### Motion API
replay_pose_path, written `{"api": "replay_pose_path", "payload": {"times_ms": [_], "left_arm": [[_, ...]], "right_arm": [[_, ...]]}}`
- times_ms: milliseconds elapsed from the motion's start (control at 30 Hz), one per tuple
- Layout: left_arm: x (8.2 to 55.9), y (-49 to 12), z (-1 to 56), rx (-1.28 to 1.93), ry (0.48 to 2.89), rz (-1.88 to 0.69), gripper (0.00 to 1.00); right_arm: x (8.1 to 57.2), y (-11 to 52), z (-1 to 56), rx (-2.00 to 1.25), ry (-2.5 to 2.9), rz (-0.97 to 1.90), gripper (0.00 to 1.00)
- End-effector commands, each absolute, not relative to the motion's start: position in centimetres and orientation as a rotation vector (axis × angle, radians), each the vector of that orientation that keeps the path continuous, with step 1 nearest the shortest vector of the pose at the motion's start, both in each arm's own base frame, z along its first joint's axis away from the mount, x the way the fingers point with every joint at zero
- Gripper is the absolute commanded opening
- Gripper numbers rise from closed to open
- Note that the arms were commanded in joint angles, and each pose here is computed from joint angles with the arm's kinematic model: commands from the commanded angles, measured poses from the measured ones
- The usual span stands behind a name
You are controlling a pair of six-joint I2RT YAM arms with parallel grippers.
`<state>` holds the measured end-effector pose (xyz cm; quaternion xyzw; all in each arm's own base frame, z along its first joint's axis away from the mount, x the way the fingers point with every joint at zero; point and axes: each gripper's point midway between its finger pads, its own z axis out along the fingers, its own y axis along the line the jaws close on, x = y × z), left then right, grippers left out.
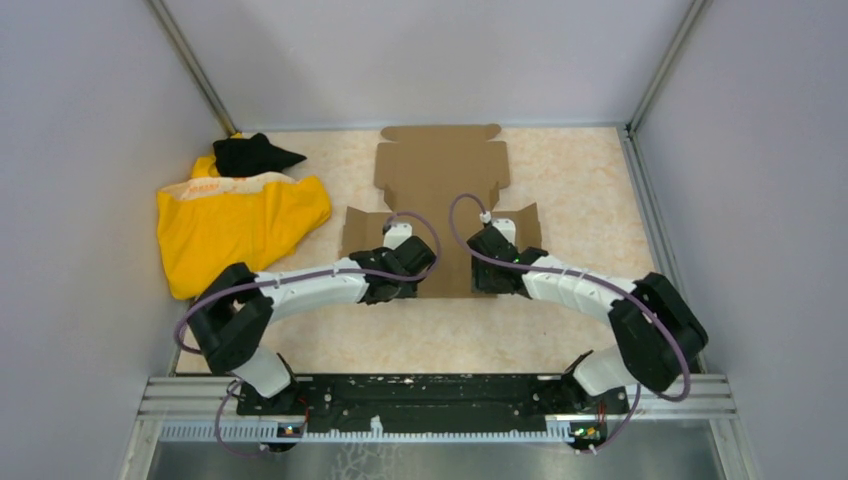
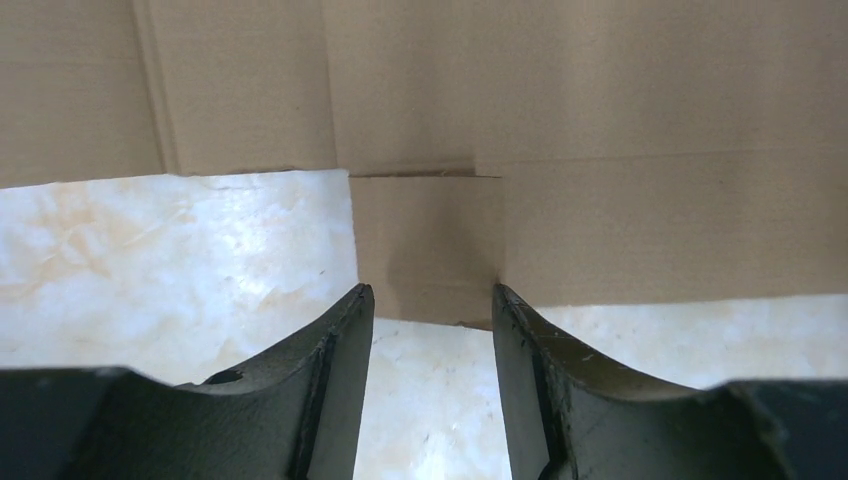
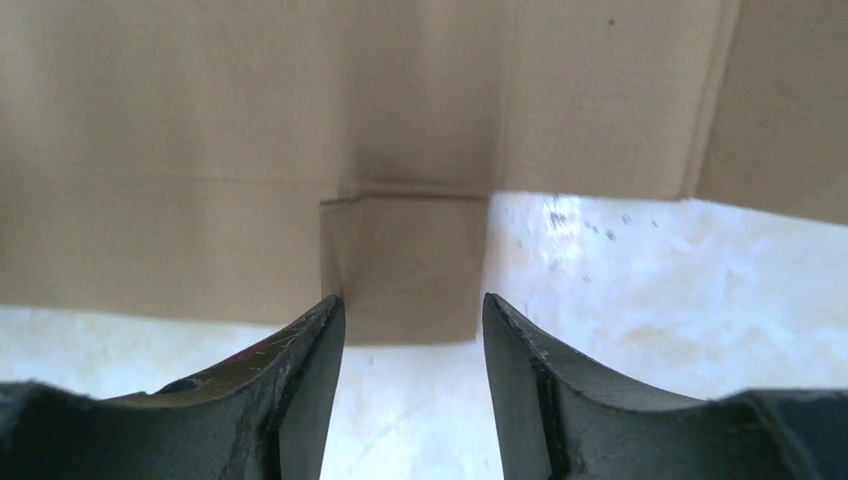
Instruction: Fold the paper box
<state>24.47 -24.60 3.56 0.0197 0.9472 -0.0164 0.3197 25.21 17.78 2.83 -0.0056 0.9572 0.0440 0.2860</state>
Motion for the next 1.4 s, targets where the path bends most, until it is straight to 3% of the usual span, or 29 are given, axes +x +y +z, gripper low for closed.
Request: {"api": "replay_pose_path", "payload": {"times_ms": [0, 167, 333, 500, 767, 1367], "left_arm": [[24.5, -24.6, 8.3, 0.06, 2.437, -0.095, 0.54], [25.2, -24.1, 13.2, 0.062, 2.348, -0.141, 0.57], [27.3, -20.7, 15.8, -0.011, 2.304, -0.116, 0.69], [28.9, -17.0, 15.0, -0.128, 2.325, -0.189, 0.74], [28.4, -16.3, 11.7, -0.174, 2.383, -0.154, 0.77], [25.5, -20.4, 8.0, -0.234, 2.402, -0.524, 0.74]], "right_arm": [[25.2, 18.0, 9.7, -0.018, 2.47, 0.179, 0.55], [25.5, 16.8, 15.2, -0.016, 2.375, 0.189, 0.62], [26.8, 16.9, 18.0, -0.082, 2.323, 0.25, 0.66], [27.6, 17.9, 18.4, -0.228, 2.308, 0.311, 0.66], [28.4, 17.2, 16.4, -0.245, 2.354, 0.201, 0.66], [27.7, 18.2, 15.6, -0.259, 2.359, 0.283, 0.66]]}}
